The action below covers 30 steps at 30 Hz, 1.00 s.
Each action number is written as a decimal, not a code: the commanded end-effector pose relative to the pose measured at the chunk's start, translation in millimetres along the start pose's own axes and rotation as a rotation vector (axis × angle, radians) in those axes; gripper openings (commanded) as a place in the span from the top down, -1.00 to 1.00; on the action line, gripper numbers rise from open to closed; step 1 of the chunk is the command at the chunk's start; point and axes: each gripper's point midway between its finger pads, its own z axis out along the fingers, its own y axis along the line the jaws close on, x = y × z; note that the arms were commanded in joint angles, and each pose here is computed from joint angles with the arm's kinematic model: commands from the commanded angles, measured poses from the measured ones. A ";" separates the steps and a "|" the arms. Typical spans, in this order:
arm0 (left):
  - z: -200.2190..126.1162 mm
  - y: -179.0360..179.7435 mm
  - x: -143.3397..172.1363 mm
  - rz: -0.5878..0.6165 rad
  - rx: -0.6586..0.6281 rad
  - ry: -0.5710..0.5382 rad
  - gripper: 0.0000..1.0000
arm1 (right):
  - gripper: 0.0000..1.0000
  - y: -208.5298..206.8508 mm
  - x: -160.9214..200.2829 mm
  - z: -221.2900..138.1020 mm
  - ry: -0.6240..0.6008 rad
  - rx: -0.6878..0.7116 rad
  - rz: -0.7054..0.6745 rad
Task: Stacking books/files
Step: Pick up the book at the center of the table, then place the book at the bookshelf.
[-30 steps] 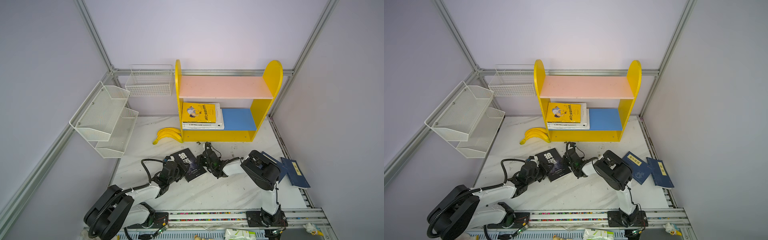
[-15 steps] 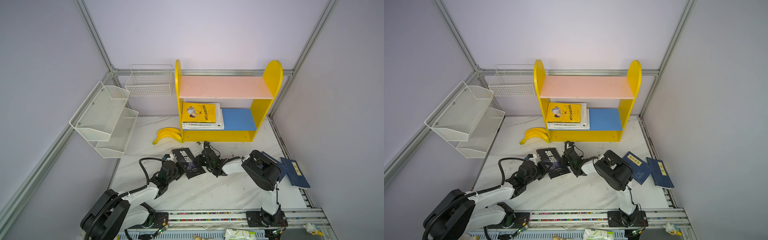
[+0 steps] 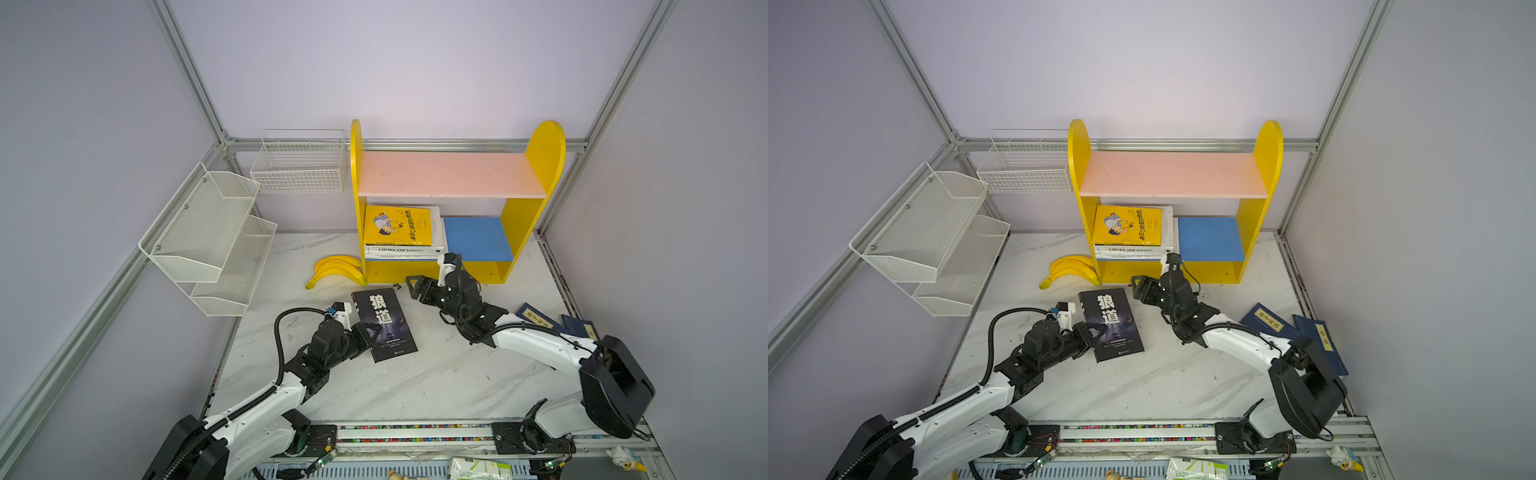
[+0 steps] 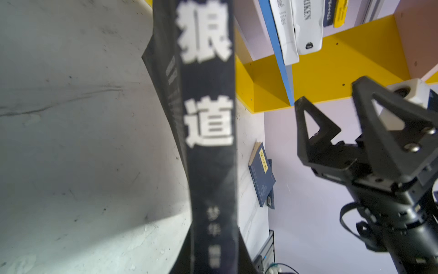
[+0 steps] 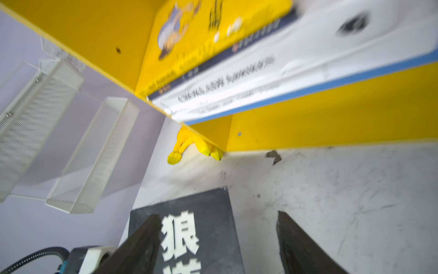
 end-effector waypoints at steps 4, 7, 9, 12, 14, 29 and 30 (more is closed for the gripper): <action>-38.7 -155.2 -41.6 0.255 0.392 -0.067 1.00 | -0.95 10.6 -57.7 -61.0 -0.137 -0.086 0.039; -43.4 -190.8 -55.9 0.306 0.470 -0.103 1.00 | -0.95 21.2 -68.6 -78.8 -0.149 -0.145 0.051; -41.6 -211.5 -67.9 0.327 0.496 -0.129 1.00 | -0.95 22.5 -69.9 -84.3 -0.143 -0.168 0.079; -36.0 -246.2 -87.4 0.340 0.555 -0.165 1.00 | -0.95 18.2 -70.7 -90.7 -0.147 -0.173 0.126; -27.9 -262.0 -103.0 0.328 0.569 -0.201 1.00 | -0.95 18.2 -73.2 -98.3 -0.164 -0.186 0.149; 27.2 -253.8 -174.2 0.027 0.588 -0.435 1.00 | -0.95 26.5 -40.7 -85.0 -0.056 -0.393 0.329; 27.5 -252.6 -176.3 0.014 0.591 -0.446 1.00 | -0.95 26.9 -38.2 -81.4 -0.050 -0.414 0.344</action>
